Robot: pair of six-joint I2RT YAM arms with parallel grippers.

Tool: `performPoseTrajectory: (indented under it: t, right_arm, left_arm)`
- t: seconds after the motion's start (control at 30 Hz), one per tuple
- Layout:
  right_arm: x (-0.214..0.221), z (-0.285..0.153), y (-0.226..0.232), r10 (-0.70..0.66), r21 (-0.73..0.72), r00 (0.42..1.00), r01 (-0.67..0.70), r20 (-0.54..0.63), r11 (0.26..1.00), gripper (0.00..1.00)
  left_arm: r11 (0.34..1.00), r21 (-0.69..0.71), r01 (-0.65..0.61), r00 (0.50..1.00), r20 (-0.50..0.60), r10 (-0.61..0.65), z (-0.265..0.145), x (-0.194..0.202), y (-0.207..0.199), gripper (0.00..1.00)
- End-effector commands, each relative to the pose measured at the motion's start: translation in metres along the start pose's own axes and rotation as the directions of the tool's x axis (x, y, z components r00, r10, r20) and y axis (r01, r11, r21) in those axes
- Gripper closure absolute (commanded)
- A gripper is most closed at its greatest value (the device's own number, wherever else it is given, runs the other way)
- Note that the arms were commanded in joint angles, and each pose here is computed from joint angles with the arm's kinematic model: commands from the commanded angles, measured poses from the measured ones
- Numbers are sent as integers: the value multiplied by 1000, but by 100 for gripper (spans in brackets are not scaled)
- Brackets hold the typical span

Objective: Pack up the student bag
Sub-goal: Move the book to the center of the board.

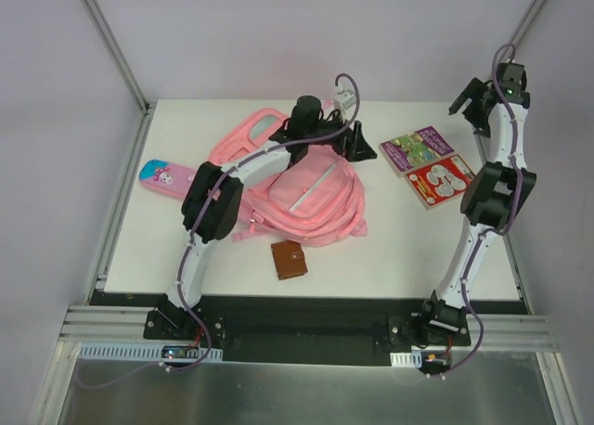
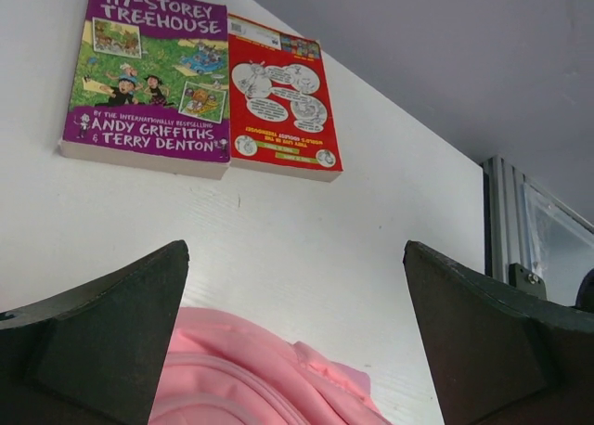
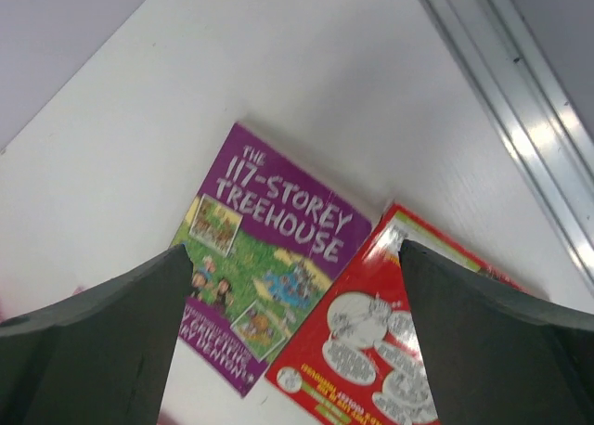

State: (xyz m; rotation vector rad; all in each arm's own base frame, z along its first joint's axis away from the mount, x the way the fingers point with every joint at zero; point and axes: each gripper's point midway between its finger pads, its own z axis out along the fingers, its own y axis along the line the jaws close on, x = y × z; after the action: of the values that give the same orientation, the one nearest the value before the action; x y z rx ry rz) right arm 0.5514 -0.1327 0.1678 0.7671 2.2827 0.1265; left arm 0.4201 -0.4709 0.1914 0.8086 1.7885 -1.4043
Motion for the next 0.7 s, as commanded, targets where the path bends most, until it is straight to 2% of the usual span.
performPoseTrajectory:
  t: [0.0, 0.13, 0.27, 0.37, 0.67]
  right_arm:
    - [7, 25, -23, -47, 116, 996, 56, -74, 992, 3]
    - [4, 46, -28, -60, 127, 997, 65, -48, 990, 4]
    - [34, 51, -52, -63, 203, 987, 92, -145, 975, 4]
    - [45, 55, -59, -75, 209, 985, 108, -156, 972, 4]
    - [55, 64, -64, -32, 122, 974, 60, -225, 991, 4]
  left_arm:
    - [985, 60, -163, 976, 158, 152, -32, -68, -61, 1]
    - [981, 77, -179, 973, 162, 165, -42, -73, -74, 1]
    - [983, 81, -164, 976, 155, 150, -50, -71, -76, 1]
    - [983, 84, -161, 977, 153, 147, -53, -70, -77, 1]
    - [988, 88, -126, 984, 140, 113, -56, -65, -76, 1]
